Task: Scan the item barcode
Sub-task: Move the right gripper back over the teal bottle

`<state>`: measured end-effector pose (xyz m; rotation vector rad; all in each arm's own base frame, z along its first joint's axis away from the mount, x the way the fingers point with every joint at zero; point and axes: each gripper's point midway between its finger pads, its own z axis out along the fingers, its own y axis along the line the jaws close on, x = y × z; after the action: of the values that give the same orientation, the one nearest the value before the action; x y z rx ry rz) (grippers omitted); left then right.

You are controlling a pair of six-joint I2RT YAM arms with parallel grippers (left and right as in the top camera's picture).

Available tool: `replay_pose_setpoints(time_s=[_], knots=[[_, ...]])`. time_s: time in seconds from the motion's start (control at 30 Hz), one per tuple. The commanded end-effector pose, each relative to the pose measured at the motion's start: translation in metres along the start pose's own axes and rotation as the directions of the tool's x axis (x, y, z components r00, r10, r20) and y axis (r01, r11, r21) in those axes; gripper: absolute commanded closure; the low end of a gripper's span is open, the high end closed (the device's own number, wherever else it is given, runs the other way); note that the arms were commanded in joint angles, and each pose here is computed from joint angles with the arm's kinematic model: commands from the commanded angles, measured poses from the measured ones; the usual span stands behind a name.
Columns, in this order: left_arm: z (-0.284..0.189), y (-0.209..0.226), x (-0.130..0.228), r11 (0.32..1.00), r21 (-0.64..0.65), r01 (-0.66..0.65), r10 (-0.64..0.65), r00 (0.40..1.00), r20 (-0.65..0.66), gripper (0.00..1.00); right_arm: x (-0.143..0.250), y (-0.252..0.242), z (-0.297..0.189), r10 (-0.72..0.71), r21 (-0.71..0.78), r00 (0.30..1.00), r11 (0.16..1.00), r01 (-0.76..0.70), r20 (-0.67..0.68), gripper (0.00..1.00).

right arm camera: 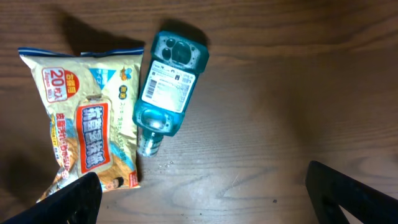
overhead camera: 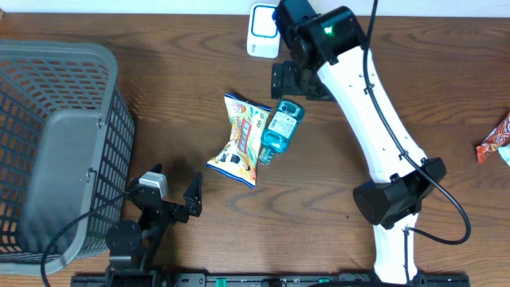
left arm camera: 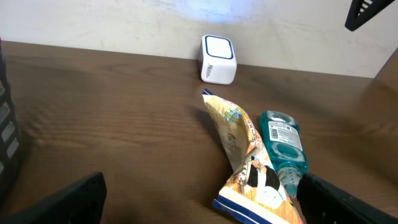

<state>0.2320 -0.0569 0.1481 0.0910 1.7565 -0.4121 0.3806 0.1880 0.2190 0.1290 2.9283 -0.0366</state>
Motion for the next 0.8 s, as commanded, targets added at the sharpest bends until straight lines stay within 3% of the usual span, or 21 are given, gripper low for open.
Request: replay_pose_setpoints(time_s=[0.0, 0.27, 0.77], knots=[[0.002, 0.003, 0.013, 1.0, -0.008, 0.018, -0.018, 0.999, -0.036, 0.02, 0.001, -0.004, 0.002, 0.016, 0.038, 1.0, 0.999, -0.016, 0.005, 0.01], [0.002, 0.003, 0.013, 1.0, -0.008, 0.018, -0.018, 0.999, -0.036, 0.02, 0.001, -0.004, 0.002, 0.015, 0.039, 1.0, 0.999, -0.015, 0.004, 0.01], [0.002, 0.003, 0.013, 1.0, -0.008, 0.018, -0.018, 0.999, -0.036, 0.02, 0.01, -0.002, -0.015, -0.123, -0.032, 0.992, 0.992, 0.123, 0.0, 0.01]])
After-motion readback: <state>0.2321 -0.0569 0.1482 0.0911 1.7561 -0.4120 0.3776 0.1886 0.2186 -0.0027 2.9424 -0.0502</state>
